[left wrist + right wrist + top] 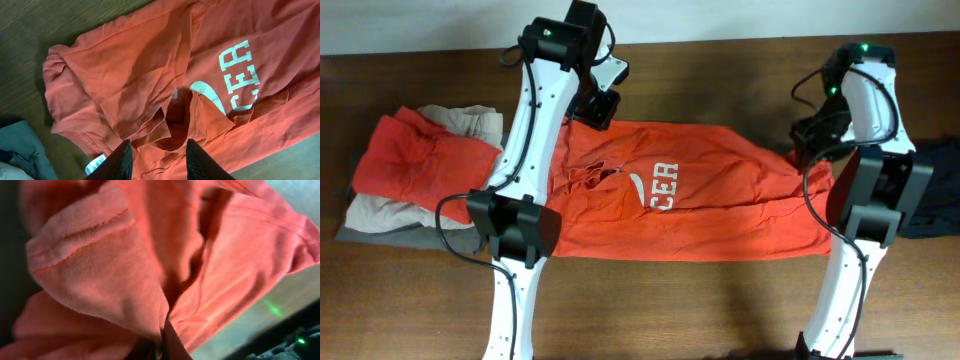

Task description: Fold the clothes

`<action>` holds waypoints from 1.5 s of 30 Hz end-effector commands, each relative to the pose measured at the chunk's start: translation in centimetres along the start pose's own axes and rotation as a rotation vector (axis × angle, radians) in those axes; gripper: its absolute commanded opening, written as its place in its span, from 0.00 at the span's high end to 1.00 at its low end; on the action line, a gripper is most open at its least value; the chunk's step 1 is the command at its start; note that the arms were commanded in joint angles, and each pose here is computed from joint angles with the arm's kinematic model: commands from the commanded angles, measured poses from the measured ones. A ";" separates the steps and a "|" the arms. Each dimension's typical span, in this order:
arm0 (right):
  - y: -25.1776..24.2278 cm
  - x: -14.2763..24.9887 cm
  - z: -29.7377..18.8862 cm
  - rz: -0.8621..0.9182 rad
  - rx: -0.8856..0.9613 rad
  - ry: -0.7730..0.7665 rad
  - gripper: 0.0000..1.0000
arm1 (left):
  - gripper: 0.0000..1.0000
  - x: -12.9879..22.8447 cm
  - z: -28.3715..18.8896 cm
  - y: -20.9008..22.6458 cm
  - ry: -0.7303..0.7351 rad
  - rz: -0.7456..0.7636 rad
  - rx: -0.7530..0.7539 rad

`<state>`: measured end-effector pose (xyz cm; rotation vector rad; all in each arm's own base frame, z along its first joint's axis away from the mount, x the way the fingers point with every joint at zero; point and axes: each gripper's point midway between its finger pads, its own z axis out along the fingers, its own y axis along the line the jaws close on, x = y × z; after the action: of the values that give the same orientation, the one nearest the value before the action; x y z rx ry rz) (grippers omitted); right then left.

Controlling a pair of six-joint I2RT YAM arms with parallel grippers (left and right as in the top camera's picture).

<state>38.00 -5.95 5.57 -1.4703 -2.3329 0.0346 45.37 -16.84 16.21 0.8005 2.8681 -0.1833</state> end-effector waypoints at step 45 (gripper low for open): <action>-9.4 4.1 -12.7 -0.090 -0.184 -0.337 0.64 | 0.64 2.4 -11.1 4.6 -0.209 -0.118 -0.056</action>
<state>33.93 -7.72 16.95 -1.4802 -2.6338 0.0179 45.57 -12.25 19.99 0.6522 2.8394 -0.1817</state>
